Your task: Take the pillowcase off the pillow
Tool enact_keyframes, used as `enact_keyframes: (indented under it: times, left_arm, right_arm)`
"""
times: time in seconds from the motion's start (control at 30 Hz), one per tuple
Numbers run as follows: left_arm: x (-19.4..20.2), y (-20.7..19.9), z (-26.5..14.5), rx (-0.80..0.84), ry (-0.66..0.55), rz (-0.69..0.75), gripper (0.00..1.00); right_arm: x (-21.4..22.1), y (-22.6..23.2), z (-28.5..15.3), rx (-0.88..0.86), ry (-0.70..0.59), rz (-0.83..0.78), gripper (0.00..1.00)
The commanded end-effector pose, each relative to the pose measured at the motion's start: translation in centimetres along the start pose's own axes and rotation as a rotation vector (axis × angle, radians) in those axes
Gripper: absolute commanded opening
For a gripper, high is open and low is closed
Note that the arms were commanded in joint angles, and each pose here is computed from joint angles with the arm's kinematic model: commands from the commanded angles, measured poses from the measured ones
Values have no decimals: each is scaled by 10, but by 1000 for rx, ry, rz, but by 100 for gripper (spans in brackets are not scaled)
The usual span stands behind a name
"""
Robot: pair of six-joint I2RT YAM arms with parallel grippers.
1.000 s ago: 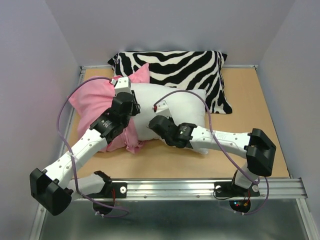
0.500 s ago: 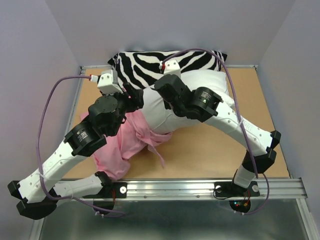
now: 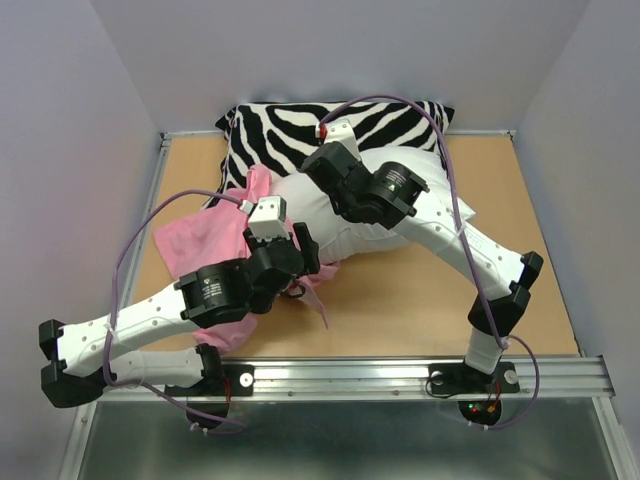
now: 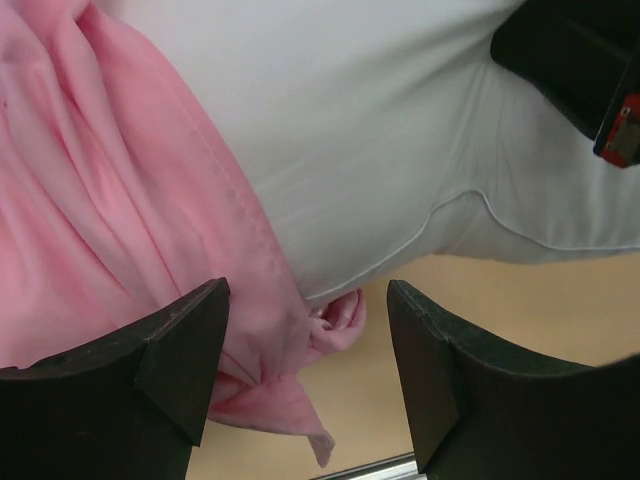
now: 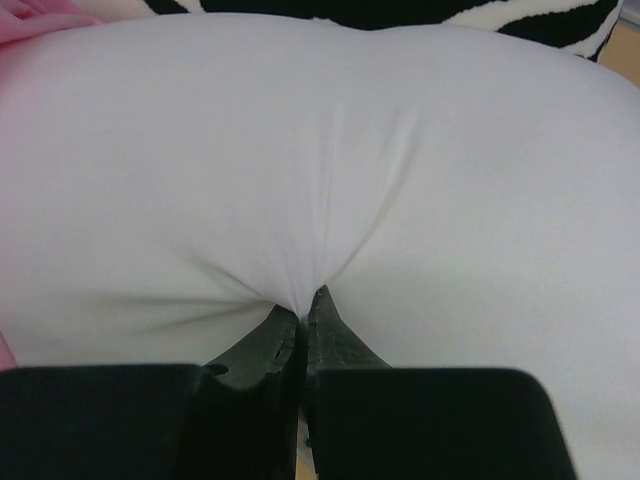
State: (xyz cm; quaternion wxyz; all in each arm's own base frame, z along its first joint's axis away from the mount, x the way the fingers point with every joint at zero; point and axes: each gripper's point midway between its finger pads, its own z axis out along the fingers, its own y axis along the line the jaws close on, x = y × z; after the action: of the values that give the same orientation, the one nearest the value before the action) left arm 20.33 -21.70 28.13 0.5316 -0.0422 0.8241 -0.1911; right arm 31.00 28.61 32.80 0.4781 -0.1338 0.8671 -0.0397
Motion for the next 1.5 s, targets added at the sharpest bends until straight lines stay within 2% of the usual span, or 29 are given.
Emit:
enact_keyframes:
  times: [0.0, 0.23, 0.27, 0.4, 0.6, 0.63, 0.67, 0.73, 0.77, 0.83, 1.03, 1.2, 1.3, 1.4, 1.43, 1.47]
  left_arm:
    - [11, 10, -4, -65, -9, -38, 76]
    - [37, 22, -8, -120, 22, -28, 76]
    - [40, 25, -8, -138, 26, -21, 80]
    - [51, 33, -5, -198, 37, 40, 82]
    - [52, 42, 2, -269, -17, 46, 86]
    - [46, 44, 2, -278, -46, 46, 83]
    - [36, 47, 0, -283, -67, 26, 64]
    - [20, 49, -2, -280, -95, 18, 40]
    - [7, 48, -3, -254, -113, 25, 20]
    - [-10, 51, -2, -250, -134, -4, 0]
    - [-61, 76, -28, -296, -221, -38, 0]
    - [-102, 117, -39, -412, -314, -39, 0]
    - [-124, 135, -38, -464, -341, -18, 0]
    - [-144, 136, -38, -461, -353, 4, 0]
    - [-148, 134, -37, -456, -353, 12, 0]
    - [-158, 126, -32, -435, -353, 39, 0]
  right_arm:
    - [-51, -18, -22, -3, -158, 164, 1]
    - [-50, -30, -20, 6, -155, 183, 1]
    - [-50, -31, -20, 6, -156, 183, 1]
    - [-52, -35, -24, 3, -164, 193, 1]
    - [-53, -40, -28, 2, -174, 202, 0]
    - [-53, -43, -30, 4, -177, 205, 1]
    - [-56, -47, -35, 0, -187, 212, 1]
    - [-58, -50, -41, -9, -199, 226, 1]
    - [-62, -57, -49, -15, -214, 237, 1]
    - [-65, -65, -56, -10, -231, 252, 1]
    - [-72, -110, -84, 61, -293, 306, 0]
    - [-81, -155, -92, 128, -322, 359, 0]
    - [-77, -179, -76, 162, -287, 376, 1]
    - [-65, -196, -48, 171, -223, 395, 1]
    - [-62, -197, -36, 171, -209, 398, 1]
    - [-44, -202, -10, 200, -142, 387, 1]
